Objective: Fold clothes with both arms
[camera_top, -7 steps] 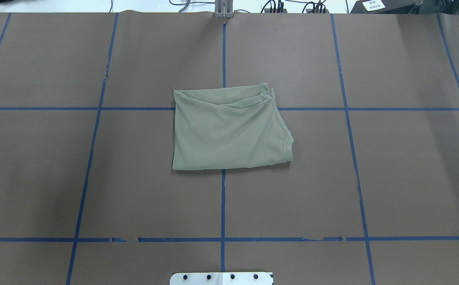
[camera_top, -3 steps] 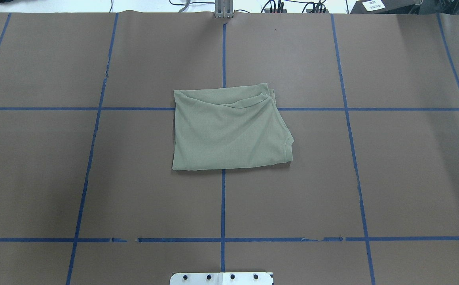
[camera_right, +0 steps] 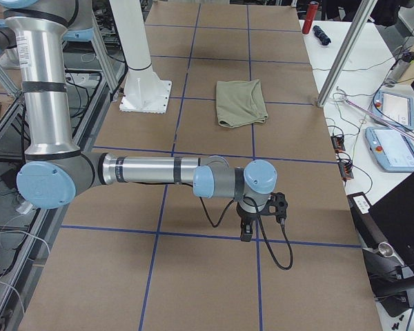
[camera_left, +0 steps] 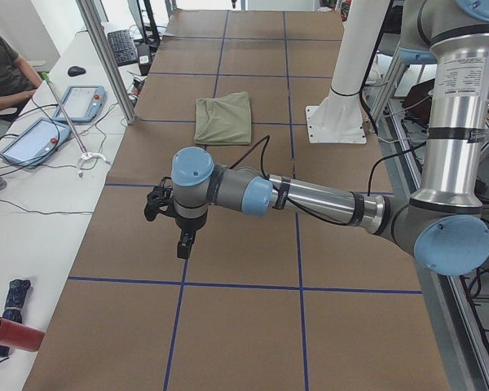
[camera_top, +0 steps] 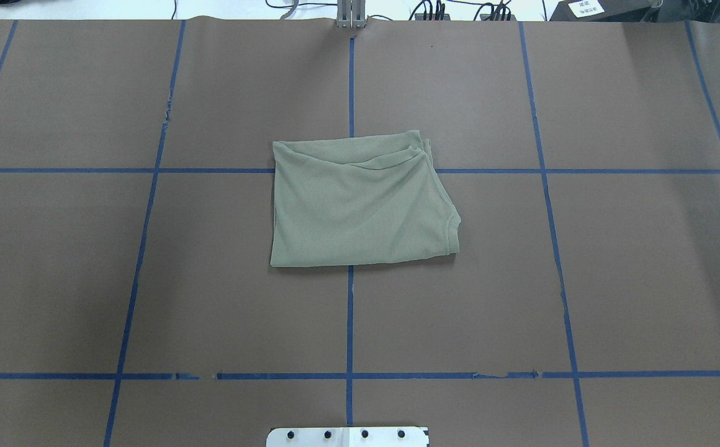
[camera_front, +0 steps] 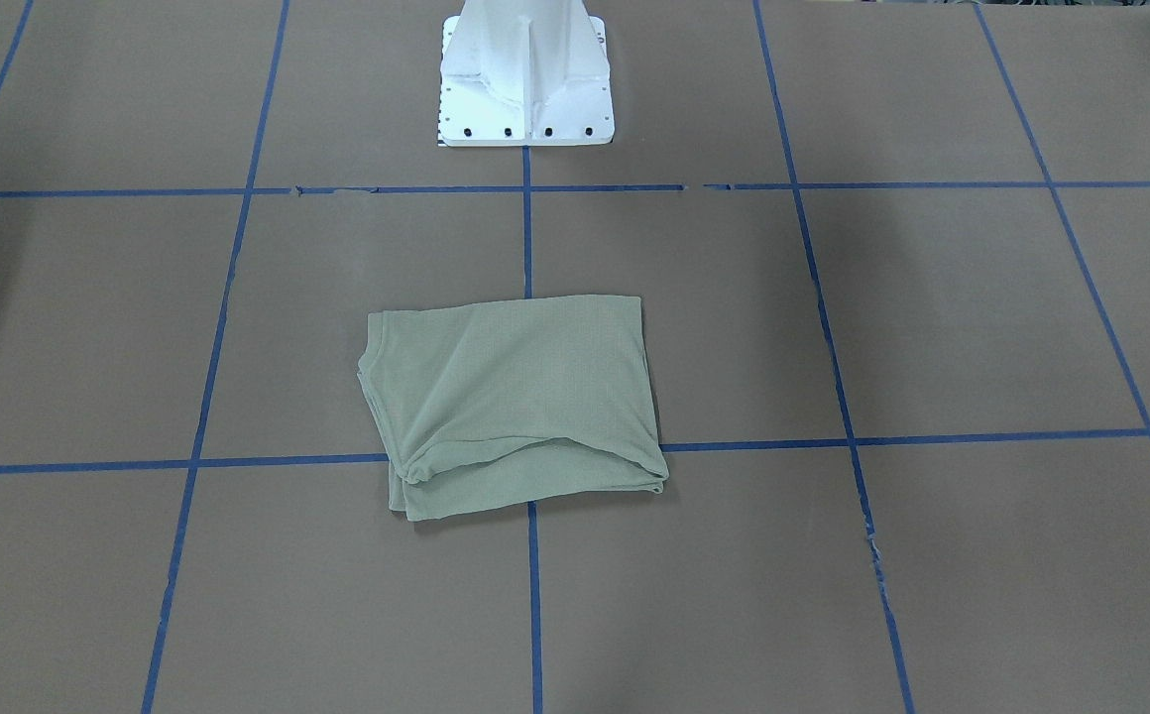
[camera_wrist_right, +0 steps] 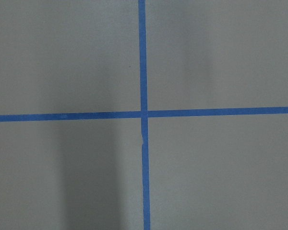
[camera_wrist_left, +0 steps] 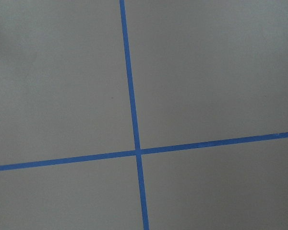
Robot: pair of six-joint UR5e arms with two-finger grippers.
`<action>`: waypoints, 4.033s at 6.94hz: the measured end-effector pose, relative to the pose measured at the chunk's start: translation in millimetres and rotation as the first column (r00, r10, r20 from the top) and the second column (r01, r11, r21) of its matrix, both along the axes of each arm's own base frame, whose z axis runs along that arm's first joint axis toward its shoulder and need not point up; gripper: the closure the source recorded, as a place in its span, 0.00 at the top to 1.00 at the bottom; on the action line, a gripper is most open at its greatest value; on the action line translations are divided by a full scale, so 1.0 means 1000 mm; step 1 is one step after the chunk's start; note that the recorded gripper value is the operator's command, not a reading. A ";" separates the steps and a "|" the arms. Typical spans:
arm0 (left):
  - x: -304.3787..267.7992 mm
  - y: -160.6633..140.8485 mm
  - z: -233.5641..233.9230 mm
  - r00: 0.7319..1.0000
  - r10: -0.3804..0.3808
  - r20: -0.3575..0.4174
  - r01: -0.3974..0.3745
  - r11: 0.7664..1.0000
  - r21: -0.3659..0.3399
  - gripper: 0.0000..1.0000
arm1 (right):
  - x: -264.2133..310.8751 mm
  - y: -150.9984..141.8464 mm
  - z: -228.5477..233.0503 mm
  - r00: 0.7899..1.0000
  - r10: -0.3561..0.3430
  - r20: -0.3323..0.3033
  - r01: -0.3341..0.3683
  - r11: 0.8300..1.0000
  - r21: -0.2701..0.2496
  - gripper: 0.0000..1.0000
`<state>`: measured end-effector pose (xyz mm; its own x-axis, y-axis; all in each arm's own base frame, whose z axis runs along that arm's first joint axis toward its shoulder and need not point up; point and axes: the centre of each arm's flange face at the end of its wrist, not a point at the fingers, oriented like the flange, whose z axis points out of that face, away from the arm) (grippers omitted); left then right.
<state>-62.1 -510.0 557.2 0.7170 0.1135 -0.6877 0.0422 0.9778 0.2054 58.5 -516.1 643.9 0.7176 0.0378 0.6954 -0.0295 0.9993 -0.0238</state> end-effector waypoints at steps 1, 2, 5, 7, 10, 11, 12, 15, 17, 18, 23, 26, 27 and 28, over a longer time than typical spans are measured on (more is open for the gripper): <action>0.002 0.004 0.004 1.000 0.004 -0.006 -0.004 1.000 -0.009 1.00 | 0.000 0.002 0.000 1.000 0.000 -0.001 0.000 1.000 0.000 1.00; 0.003 0.008 0.012 1.000 0.007 -0.009 -0.007 1.000 -0.024 1.00 | -0.001 0.002 -0.001 1.000 -0.002 -0.003 0.002 1.000 0.001 1.00; 0.006 0.007 0.029 1.000 0.008 -0.019 -0.009 0.998 -0.062 1.00 | -0.004 0.004 -0.003 1.000 -0.005 -0.002 0.005 1.000 -0.002 1.00; 0.007 0.006 0.031 1.000 0.011 -0.022 -0.013 0.998 -0.065 1.00 | -0.004 0.006 -0.002 1.000 -0.005 0.005 0.005 1.000 -0.005 1.00; 0.006 0.008 0.036 1.000 0.013 -0.022 -0.014 0.997 -0.074 1.00 | -0.005 0.012 0.005 1.000 -0.006 0.001 0.006 1.000 -0.010 1.00; 0.007 0.009 0.038 1.000 0.013 -0.022 -0.014 0.997 -0.077 1.00 | -0.005 0.014 0.007 1.000 -0.006 0.001 0.006 1.000 -0.012 1.00; 0.007 0.010 0.039 1.000 0.013 -0.022 -0.015 0.997 -0.080 1.00 | -0.005 0.015 0.007 1.000 -0.007 0.002 0.007 1.000 -0.013 1.00; 0.007 0.010 0.040 1.000 0.013 -0.022 -0.015 0.997 -0.081 1.00 | -0.006 0.015 0.007 1.000 -0.009 0.002 0.009 1.000 -0.012 1.00; 0.007 0.010 0.040 1.000 0.012 -0.020 -0.014 0.996 -0.085 1.00 | -0.006 0.015 0.007 1.000 -0.009 0.000 0.009 1.000 -0.013 1.00; 0.006 0.012 0.042 1.000 0.011 -0.015 -0.012 0.996 -0.093 1.00 | -0.006 0.014 0.007 1.000 -0.009 -0.001 0.009 1.000 -0.013 1.00; 0.007 0.038 0.065 1.000 0.012 -0.011 -0.014 0.986 -0.168 1.00 | -0.007 0.015 0.007 1.000 -0.009 0.006 0.009 1.000 -0.016 1.00; 0.007 0.045 0.061 1.000 0.013 -0.014 -0.015 0.975 -0.221 1.00 | -0.007 0.016 0.008 1.000 -0.009 0.006 0.009 1.000 -0.021 1.00; 0.007 0.046 0.063 1.000 0.013 -0.015 -0.016 0.974 -0.228 1.00 | -0.007 0.017 0.010 1.000 -0.009 0.007 0.009 1.000 -0.024 1.00; 0.007 0.046 0.065 1.000 0.014 -0.015 -0.017 0.973 -0.229 1.00 | -0.007 0.020 0.012 1.000 -0.009 0.007 0.009 1.000 -0.026 1.00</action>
